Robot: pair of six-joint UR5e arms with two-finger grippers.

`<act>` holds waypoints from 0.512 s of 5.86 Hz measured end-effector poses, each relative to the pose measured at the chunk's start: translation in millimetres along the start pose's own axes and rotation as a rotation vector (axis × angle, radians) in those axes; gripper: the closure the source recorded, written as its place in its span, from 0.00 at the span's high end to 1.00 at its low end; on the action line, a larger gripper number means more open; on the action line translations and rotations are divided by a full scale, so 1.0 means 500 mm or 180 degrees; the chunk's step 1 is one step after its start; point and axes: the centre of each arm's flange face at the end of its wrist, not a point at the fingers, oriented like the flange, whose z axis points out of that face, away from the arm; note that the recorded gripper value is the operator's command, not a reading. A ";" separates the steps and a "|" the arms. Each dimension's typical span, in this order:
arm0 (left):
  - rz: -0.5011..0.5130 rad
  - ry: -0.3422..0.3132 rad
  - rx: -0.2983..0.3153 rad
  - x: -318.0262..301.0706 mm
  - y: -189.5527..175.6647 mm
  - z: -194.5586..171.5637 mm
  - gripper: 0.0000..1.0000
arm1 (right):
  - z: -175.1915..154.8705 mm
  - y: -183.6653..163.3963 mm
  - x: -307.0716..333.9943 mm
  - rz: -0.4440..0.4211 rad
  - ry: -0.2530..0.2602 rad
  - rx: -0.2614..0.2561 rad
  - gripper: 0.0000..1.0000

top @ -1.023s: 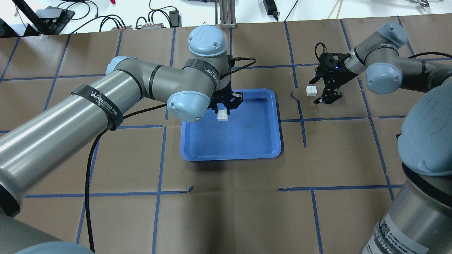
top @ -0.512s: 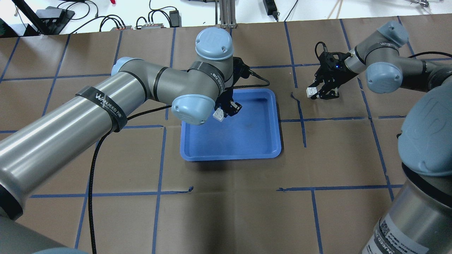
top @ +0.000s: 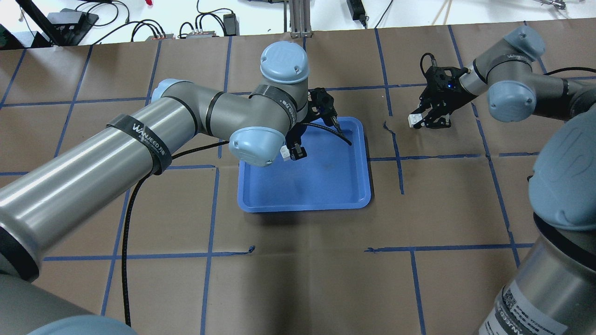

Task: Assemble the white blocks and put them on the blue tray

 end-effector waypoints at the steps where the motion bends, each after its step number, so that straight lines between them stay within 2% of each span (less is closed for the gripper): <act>1: 0.0228 0.0058 -0.0038 0.000 -0.001 0.025 0.21 | -0.031 -0.006 0.014 0.0036 0.0060 -0.0030 0.18; 2: 0.0324 0.0092 -0.0059 -0.005 -0.006 0.050 0.22 | -0.079 -0.025 0.027 0.0095 0.0094 -0.0047 0.18; 3: 0.0394 0.0112 -0.0067 -0.007 -0.011 0.070 0.29 | -0.131 -0.057 0.021 0.0125 0.0087 -0.0039 0.18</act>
